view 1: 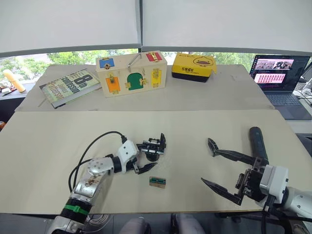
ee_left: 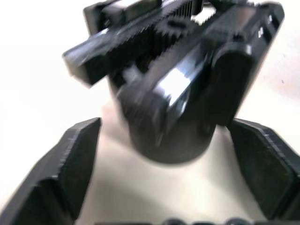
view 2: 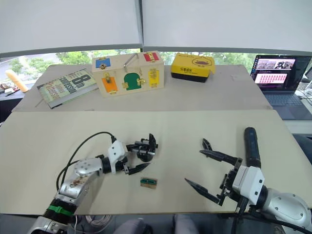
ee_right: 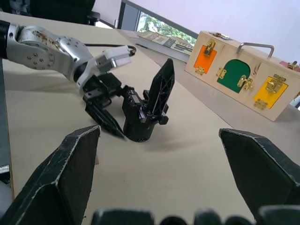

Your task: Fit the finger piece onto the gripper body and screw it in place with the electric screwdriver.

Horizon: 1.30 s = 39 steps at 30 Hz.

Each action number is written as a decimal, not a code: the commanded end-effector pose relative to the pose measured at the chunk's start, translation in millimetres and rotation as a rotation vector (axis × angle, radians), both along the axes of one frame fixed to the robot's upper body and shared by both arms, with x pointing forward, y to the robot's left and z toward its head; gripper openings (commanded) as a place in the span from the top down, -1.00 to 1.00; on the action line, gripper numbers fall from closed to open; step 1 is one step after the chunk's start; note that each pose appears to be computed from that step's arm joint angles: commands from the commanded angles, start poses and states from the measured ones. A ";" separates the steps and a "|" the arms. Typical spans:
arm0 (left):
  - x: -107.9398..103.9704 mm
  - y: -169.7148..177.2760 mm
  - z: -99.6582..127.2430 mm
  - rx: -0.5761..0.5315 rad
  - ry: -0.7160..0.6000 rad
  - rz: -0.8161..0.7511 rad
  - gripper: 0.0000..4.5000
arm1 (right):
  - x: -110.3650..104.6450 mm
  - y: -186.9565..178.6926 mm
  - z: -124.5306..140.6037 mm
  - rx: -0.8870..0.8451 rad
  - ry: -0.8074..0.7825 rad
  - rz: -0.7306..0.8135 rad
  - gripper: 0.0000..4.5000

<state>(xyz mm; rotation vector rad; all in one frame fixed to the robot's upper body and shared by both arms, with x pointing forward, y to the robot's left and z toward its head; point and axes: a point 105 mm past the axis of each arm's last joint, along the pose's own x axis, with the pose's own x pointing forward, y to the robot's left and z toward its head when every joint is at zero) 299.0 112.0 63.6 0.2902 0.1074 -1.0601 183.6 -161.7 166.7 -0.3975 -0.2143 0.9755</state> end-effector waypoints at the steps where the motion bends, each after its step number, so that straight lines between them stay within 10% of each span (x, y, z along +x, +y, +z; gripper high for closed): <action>1: -1.6 22.2 -3.3 0.001 0.035 0.005 -0.98 | -6.1 0.6 10.9 -0.003 -0.050 0.015 -1.00; 28: 28.8 -26.2 7.2 0.057 -0.001 -0.417 -0.98 | -18.5 -6.7 3.2 -0.027 -0.009 -0.004 -1.00; 34: 27.2 -19.8 7.2 0.044 -0.016 -0.397 -0.02 | -21.9 -6.9 -2.6 -0.025 -0.007 -0.015 -1.00; 39: 23.6 -14.7 27.4 -0.062 -0.122 -0.250 -0.03 | -22.9 -2.4 -3.6 -0.020 -0.007 -0.017 -1.00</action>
